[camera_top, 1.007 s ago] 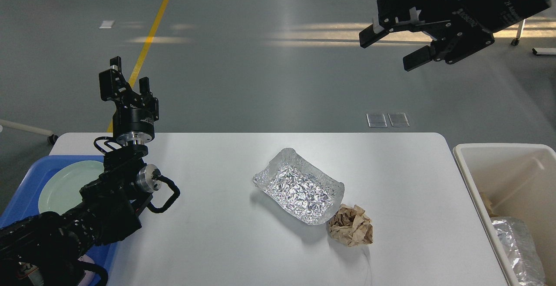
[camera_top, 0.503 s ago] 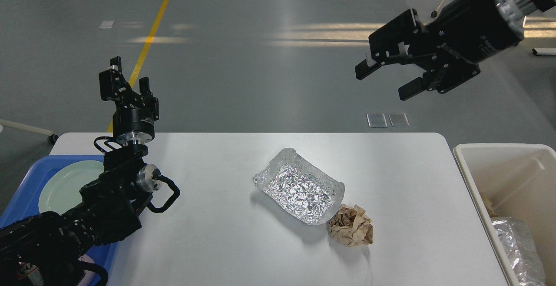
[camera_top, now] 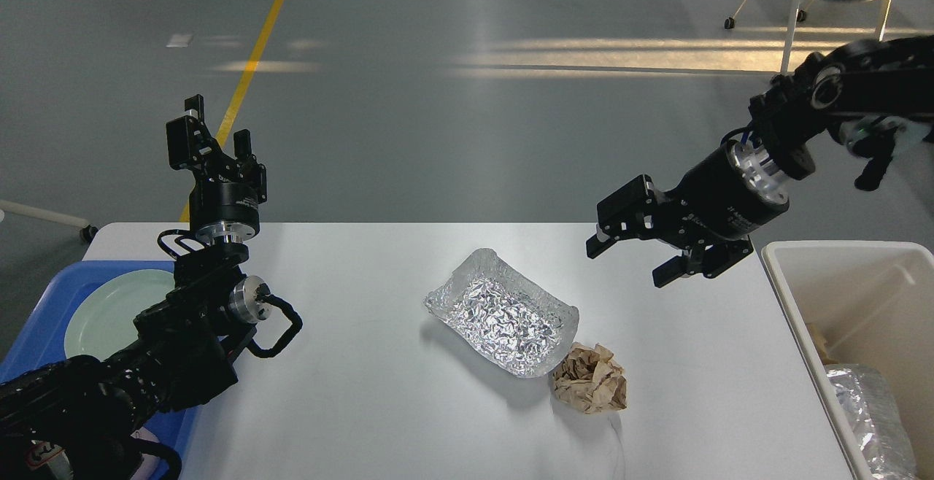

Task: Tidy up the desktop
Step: 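Lower the right gripper onto the crumpled brown paper and grasp it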

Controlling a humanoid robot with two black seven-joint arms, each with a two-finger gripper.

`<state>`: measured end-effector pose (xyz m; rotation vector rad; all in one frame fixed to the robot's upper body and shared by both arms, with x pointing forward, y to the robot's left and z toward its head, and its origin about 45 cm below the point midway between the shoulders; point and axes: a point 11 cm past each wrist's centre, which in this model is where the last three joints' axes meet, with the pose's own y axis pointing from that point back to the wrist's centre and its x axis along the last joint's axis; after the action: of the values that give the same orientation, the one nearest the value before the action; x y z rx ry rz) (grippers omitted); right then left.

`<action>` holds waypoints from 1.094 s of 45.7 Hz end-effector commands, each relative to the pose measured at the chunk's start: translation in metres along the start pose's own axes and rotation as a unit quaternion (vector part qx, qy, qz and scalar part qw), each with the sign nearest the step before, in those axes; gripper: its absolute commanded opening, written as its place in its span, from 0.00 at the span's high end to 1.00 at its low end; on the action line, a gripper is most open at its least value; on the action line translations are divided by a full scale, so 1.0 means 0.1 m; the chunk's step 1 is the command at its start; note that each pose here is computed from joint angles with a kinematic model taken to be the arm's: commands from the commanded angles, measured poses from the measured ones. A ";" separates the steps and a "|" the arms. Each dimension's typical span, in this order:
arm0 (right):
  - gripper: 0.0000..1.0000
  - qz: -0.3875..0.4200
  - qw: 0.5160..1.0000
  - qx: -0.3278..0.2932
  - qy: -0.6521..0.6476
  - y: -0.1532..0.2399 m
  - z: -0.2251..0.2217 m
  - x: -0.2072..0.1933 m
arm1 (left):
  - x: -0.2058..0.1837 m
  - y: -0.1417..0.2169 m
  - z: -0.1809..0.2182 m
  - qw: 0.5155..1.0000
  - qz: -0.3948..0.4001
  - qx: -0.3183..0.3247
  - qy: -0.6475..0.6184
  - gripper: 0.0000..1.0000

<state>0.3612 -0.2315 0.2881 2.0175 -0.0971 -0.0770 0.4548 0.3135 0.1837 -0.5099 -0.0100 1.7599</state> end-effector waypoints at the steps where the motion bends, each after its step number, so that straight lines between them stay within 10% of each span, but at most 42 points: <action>1: 0.00 0.003 1.000 -0.018 -0.007 -0.40 0.19 -0.01 | -0.01 0.00 0.00 1.000 -0.001 0.000 0.000 0.04; 34: 0.01 0.003 0.995 -0.099 0.025 -1.60 1.10 -0.45 | -0.01 0.00 0.00 1.000 0.000 0.000 0.001 0.04; 50: 0.28 0.008 0.995 -0.091 0.027 -1.72 1.07 -0.52 | 0.00 0.00 0.00 1.000 0.000 0.000 0.000 0.04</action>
<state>0.3056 -0.2530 0.0886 1.8256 -0.0706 -0.0271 0.4548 0.3134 0.1836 -0.5101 -0.0095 1.7598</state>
